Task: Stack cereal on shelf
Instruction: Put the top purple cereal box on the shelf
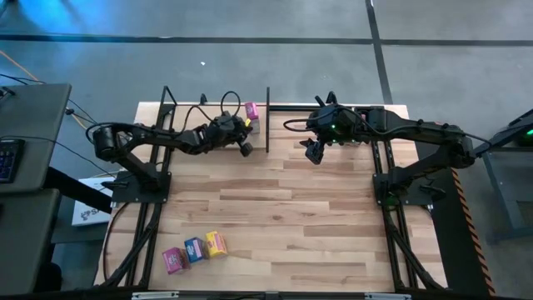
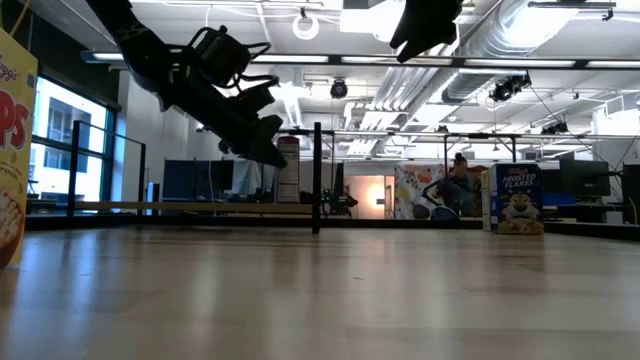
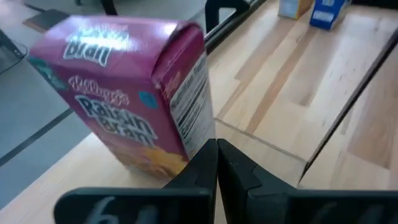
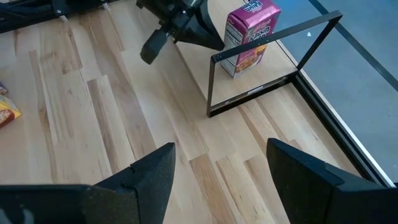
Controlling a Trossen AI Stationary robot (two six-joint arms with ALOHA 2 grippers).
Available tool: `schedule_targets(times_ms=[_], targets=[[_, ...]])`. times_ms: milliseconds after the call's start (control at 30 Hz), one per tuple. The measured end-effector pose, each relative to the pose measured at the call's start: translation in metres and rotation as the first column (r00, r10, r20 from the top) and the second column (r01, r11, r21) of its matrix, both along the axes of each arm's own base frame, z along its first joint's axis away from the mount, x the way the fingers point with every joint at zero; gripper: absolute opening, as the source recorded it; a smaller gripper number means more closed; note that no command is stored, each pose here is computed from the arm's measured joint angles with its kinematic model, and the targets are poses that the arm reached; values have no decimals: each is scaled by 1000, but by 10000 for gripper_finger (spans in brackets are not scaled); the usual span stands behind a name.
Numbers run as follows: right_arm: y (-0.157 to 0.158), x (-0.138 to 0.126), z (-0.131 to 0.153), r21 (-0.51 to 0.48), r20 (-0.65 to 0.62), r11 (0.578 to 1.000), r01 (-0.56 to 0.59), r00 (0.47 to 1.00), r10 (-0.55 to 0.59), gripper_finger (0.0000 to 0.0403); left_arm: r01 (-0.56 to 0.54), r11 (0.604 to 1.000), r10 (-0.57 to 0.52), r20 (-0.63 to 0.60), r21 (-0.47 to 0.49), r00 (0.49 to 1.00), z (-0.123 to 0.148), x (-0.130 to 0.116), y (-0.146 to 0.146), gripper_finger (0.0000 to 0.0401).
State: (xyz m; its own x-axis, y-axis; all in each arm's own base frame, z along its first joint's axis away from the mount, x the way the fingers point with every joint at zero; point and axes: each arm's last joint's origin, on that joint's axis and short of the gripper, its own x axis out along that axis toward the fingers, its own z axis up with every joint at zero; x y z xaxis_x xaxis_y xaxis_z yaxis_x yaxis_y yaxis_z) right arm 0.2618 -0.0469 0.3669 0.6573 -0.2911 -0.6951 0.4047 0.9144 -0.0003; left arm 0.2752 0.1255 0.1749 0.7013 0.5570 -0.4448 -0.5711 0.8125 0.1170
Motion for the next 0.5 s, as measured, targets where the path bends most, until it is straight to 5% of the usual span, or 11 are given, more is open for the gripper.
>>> schedule_targets(times_ms=[200, 500], targets=[[0, 0, 0, 1, 1, 1000, 1, 1000, -1, 241, 51, 999, -52, -116, -14, 992, 3, -10, -6, 0], [-1, 0, 0, -14, 0, 1000, 15, 1000, -15, 241, 58, 991, -39, -152, 124, 988, 13, -17, 8, 0]])
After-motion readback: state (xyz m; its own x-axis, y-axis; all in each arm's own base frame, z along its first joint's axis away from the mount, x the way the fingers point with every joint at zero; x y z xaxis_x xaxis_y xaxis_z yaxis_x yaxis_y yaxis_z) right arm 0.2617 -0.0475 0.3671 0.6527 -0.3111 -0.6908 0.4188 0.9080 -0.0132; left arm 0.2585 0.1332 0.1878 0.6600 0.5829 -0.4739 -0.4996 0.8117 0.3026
